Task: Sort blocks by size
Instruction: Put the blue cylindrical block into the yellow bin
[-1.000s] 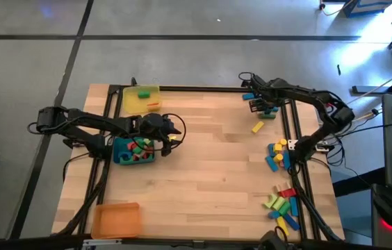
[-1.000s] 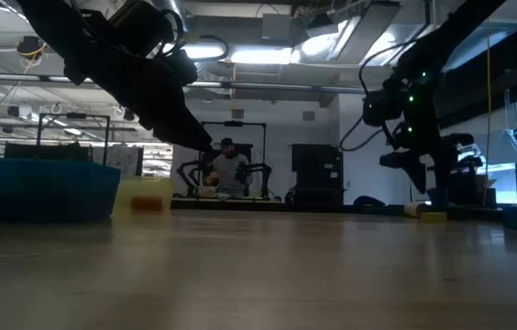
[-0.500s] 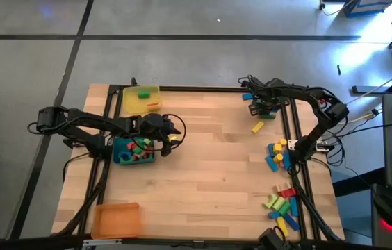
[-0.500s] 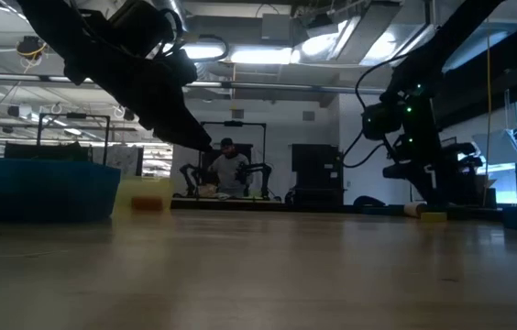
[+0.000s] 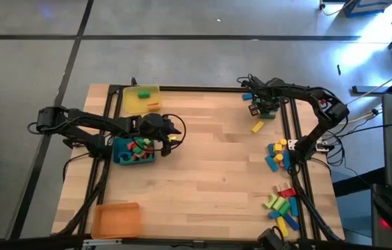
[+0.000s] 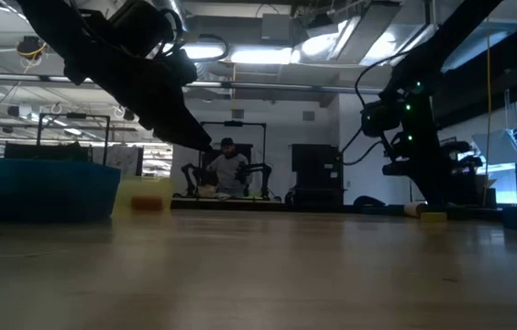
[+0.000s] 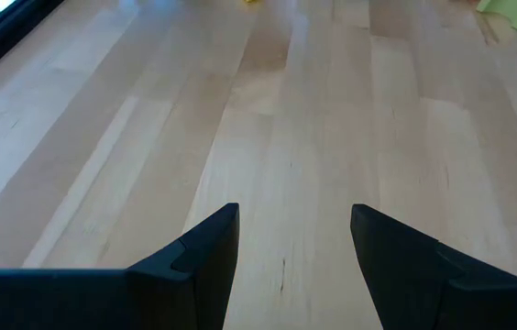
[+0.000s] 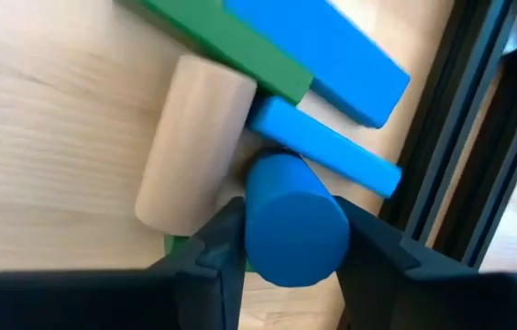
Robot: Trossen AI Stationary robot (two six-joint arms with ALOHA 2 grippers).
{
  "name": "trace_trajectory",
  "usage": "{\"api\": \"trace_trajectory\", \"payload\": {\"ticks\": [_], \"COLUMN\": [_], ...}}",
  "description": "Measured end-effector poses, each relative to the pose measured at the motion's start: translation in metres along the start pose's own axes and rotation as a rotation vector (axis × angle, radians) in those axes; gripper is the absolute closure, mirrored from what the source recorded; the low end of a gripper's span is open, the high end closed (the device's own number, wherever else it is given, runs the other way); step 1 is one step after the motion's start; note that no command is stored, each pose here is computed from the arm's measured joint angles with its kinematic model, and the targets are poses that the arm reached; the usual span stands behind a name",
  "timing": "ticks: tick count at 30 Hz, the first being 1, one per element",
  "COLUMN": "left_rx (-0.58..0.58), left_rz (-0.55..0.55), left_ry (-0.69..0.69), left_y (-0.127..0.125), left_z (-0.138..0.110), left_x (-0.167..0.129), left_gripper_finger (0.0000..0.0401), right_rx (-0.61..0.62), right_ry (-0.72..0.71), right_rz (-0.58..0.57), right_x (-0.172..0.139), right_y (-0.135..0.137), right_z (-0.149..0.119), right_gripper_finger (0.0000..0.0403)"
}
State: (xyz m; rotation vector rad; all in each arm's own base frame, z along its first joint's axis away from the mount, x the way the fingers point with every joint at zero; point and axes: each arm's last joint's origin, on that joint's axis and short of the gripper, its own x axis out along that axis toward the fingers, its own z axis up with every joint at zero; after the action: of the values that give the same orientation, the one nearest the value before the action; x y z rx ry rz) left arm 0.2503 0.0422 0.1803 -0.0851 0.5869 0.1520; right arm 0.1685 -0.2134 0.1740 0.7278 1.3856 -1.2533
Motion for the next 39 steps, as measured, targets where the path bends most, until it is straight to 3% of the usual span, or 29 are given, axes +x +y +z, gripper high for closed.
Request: {"api": "trace_trajectory", "payload": {"ticks": [6, 12, 19, 25, 32, 39], "left_rx": [-0.025, -0.062, -0.066, -0.073, -0.077, -0.084], "left_rz": [-0.001, -0.004, 0.053, 0.145, 0.205, 0.224], "left_ry": [-0.01, -0.065, -0.182, -0.333, -0.446, -0.469], "left_y": [0.0, -0.001, 0.001, 0.009, 0.016, 0.018], "left_z": [0.004, 0.013, 0.023, 0.03, 0.032, 0.032], "left_x": [-0.011, -0.036, -0.082, -0.119, -0.144, -0.151], "left_gripper_finger": [0.0205, 0.0205, 0.0205, 0.0205, 0.0205, 0.0205], "right_rx": [-0.018, -0.113, -0.224, -0.301, -0.329, -0.319], "right_ry": [-0.102, -0.268, -0.55, -0.771, -0.963, -1.065], "right_rz": [0.064, 0.168, 0.537, 0.747, 0.867, 0.946], "right_x": [-0.035, -0.072, -0.106, -0.129, -0.132, -0.118], "right_y": [0.005, 0.032, 0.082, 0.122, 0.166, 0.205], "right_z": [0.006, 0.012, 0.016, 0.012, 0.01, 0.015], "right_gripper_finger": [0.0265, 0.0266, 0.0264, 0.0264, 0.0264, 0.0263]}}
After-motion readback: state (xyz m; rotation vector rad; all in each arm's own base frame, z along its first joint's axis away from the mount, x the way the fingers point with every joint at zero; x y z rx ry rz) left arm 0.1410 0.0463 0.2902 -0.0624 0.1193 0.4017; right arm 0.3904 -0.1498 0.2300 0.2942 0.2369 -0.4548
